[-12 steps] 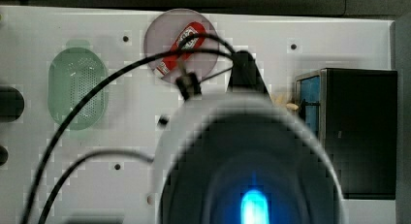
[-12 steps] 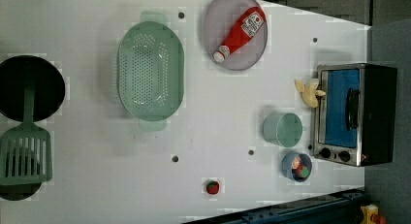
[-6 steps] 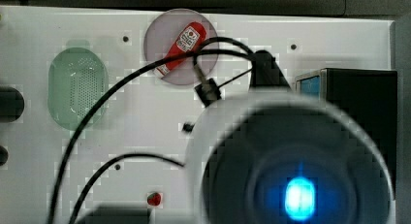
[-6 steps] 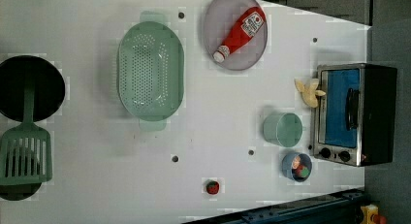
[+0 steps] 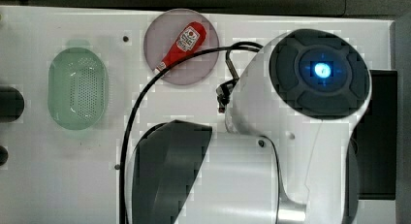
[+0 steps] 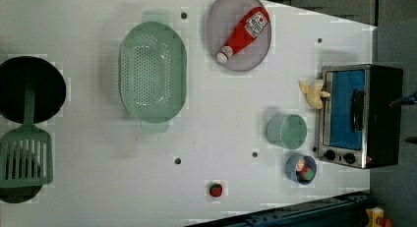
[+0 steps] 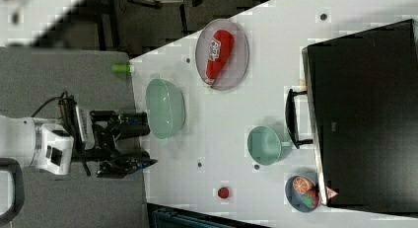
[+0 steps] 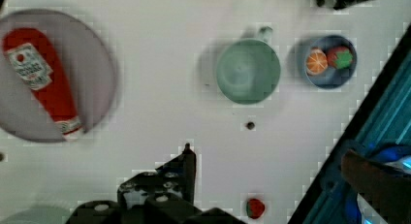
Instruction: Drag mug backwards.
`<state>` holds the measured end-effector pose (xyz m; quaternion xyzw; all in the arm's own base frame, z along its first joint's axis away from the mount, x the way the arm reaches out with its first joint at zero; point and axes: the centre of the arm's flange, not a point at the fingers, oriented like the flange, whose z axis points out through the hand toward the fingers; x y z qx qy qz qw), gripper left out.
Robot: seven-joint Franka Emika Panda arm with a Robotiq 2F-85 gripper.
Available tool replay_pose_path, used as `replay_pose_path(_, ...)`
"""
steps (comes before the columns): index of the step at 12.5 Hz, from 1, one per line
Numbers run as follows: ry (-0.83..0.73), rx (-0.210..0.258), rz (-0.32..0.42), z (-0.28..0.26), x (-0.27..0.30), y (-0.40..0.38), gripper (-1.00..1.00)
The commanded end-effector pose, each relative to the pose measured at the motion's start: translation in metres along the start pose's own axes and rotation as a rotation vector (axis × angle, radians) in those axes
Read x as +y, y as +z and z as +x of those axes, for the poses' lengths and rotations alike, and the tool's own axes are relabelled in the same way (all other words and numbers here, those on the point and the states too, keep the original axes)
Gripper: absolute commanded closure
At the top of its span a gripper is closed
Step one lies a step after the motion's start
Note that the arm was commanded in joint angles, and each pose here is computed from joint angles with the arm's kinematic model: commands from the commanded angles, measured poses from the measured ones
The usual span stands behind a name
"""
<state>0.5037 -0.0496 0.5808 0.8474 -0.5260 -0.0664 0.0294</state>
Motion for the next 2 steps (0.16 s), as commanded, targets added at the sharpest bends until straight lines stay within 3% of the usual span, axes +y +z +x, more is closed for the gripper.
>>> replay_pose_path(1,-0.074,0.069,0.088,-0.0201,0.0099,-0.0435,-1.00)
replay_pose_path(2,-0.074,0.069,0.088,-0.0201,0.0099,-0.0435,-1.00)
